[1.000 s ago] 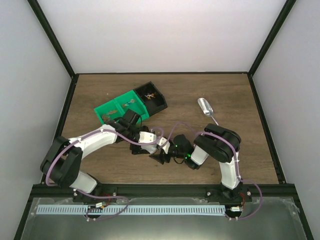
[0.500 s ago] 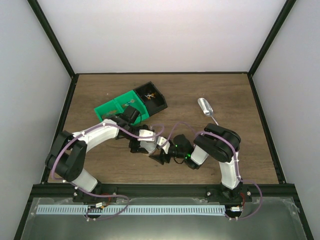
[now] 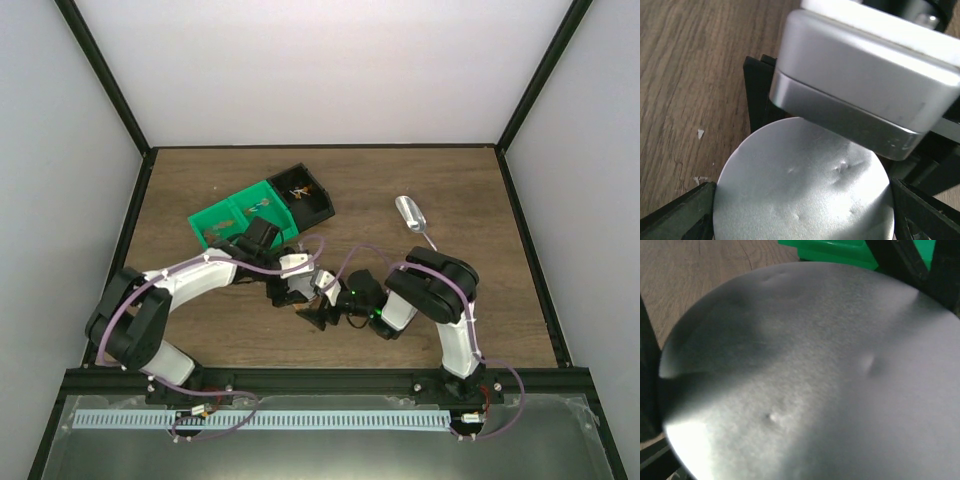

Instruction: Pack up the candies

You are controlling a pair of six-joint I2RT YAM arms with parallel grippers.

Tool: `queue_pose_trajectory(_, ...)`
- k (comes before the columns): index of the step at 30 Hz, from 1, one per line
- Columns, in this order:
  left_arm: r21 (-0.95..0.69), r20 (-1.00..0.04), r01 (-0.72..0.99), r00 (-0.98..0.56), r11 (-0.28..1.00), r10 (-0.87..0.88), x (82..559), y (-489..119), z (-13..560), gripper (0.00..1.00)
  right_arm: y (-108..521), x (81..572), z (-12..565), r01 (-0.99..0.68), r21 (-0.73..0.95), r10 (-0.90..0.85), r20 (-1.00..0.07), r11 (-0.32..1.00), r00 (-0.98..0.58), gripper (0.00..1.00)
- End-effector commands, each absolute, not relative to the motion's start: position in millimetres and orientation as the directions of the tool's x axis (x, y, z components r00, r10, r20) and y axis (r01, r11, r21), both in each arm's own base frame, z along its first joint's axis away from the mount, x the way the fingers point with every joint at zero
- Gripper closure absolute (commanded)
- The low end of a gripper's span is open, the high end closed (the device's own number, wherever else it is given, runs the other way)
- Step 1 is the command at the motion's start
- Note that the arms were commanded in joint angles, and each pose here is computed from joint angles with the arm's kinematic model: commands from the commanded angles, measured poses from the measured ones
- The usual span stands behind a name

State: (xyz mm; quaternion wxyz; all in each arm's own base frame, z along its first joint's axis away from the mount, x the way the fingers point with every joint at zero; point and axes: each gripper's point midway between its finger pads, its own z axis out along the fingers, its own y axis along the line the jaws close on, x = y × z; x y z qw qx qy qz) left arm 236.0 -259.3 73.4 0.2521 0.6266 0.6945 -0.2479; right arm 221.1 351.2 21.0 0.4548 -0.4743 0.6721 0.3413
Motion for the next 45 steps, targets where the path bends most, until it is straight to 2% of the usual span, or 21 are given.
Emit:
queue_pose_trajectory(1, 0.009, -0.720, 0.981, -0.126, 0.192, 0.682, 250, -269, 85, 0.09, 350, 207, -6, -0.943, 0.110, -0.381, -0.895, 0.316, -0.232, 0.00)
queue_pose_trajectory(9, -0.002, -0.715, 0.948, -0.223, 0.317, 0.663, 247, -262, 80, 0.09, 351, 215, -3, -0.930, 0.115, -0.359, -0.900, 0.349, -0.246, 0.04)
queue_pose_trajectory(14, -0.007, -0.697, 0.955, -0.218, 0.298, 0.683, 237, -259, 76, 0.09, 352, 214, -6, -0.931, 0.114, -0.366, -0.897, 0.346, -0.246, 0.17)
queue_pose_trajectory(17, 0.014, -0.670, 0.972, -0.166, 0.236, 0.724, 228, -254, 70, 0.09, 349, 211, -7, -0.936, 0.109, -0.375, -0.895, 0.336, -0.239, 0.29)
queue_pose_trajectory(22, 0.031, -0.637, 0.992, -0.076, 0.124, 0.767, 218, -247, 65, 0.08, 348, 199, -4, -0.958, 0.097, -0.381, -0.903, 0.271, -0.199, 0.41)
queue_pose_trajectory(27, 0.011, -0.617, 1.000, 0.013, -0.008, 0.787, 207, -245, 60, 0.08, 346, 190, -3, -0.972, 0.076, -0.390, -0.907, 0.224, -0.160, 0.44)
queue_pose_trajectory(37, 0.071, -0.571, 0.972, 0.223, -0.223, 0.790, 213, -244, 52, 0.10, 340, 176, -3, -0.982, 0.074, -0.409, -0.902, 0.173, -0.140, 0.51)
queue_pose_trajectory(40, 0.076, -0.583, 0.978, 0.200, -0.193, 0.787, 228, -246, 58, 0.09, 340, 178, -3, -0.981, 0.070, -0.412, -0.900, 0.183, -0.141, 0.51)
queue_pose_trajectory(43, 0.064, -0.620, 0.995, 0.099, -0.075, 0.778, 244, -252, 73, 0.02, 340, 185, -5, -0.974, 0.069, -0.418, -0.895, 0.216, -0.156, 0.51)
queue_pose_trajectory(45, 0.049, -0.652, 0.999, 0.040, -0.010, 0.757, 243, -254, 84, 0.00, 341, 190, -6, -0.968, 0.069, -0.419, -0.893, 0.240, -0.168, 0.51)
